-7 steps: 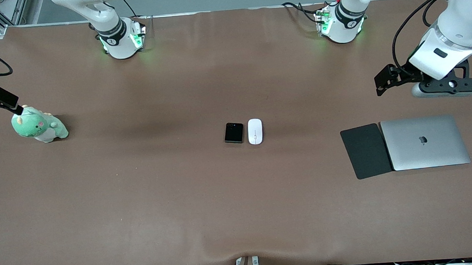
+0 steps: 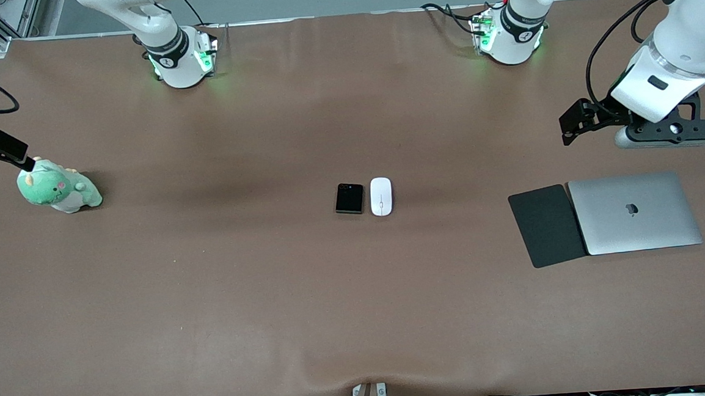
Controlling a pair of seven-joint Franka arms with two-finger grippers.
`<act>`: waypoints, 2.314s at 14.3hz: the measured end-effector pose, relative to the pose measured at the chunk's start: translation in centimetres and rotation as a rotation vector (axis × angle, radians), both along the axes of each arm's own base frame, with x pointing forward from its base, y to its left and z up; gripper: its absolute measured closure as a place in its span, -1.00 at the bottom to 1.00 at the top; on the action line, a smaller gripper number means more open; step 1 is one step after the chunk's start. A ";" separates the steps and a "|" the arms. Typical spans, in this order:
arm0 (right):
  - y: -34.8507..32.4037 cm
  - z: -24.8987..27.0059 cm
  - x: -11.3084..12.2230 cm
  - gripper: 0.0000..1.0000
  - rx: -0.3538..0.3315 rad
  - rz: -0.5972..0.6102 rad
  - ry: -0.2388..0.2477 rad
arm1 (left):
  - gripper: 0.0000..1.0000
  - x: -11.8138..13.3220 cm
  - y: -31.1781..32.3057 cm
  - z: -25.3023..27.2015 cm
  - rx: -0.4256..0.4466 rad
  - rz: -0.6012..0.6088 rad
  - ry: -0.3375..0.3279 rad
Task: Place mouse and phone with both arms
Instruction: 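Move the left gripper toward the white mouse, then lower the left gripper over the white mouse and close on it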
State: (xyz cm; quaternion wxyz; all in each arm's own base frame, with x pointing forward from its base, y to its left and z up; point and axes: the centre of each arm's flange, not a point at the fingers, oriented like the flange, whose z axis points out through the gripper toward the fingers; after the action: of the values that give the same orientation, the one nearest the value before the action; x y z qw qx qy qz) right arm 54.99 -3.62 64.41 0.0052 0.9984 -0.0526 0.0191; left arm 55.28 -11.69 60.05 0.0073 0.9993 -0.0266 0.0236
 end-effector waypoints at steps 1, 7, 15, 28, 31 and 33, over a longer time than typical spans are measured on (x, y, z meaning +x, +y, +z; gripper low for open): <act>0.0 0.0 0.0 -1.00 0.000 0.000 0.000 | -1.00 0.0 0.0 0.0 0.000 0.000 0.000; 0.3 0.0 0.0 -1.00 0.000 0.006 0.001 | -1.00 -0.3 -2.7 -1.0 -0.006 -0.002 -0.005; 0.4 -0.1 0.1 -1.00 0.000 0.008 0.001 | -1.00 -2.2 -13.4 -8.9 -0.033 0.001 0.011; 0.4 -0.1 0.1 -1.00 0.000 0.007 0.002 | -1.00 -5.8 -26.8 -29.0 -0.001 0.066 0.082; 0.4 -0.1 0.1 -1.00 0.000 0.007 0.002 | -1.00 -6.7 -28.3 -31.6 -0.002 0.081 0.091; 0.4 -0.1 0.1 -1.00 0.000 0.007 0.002 | -1.00 -7.2 -29.3 -33.3 0.023 0.078 0.056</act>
State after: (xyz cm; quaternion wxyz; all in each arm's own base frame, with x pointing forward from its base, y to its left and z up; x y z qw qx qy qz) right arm 55.05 -3.22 64.31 0.0052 0.9986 -0.0490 0.0181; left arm 48.05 -41.02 26.72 -0.0046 0.9999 0.0125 -0.0046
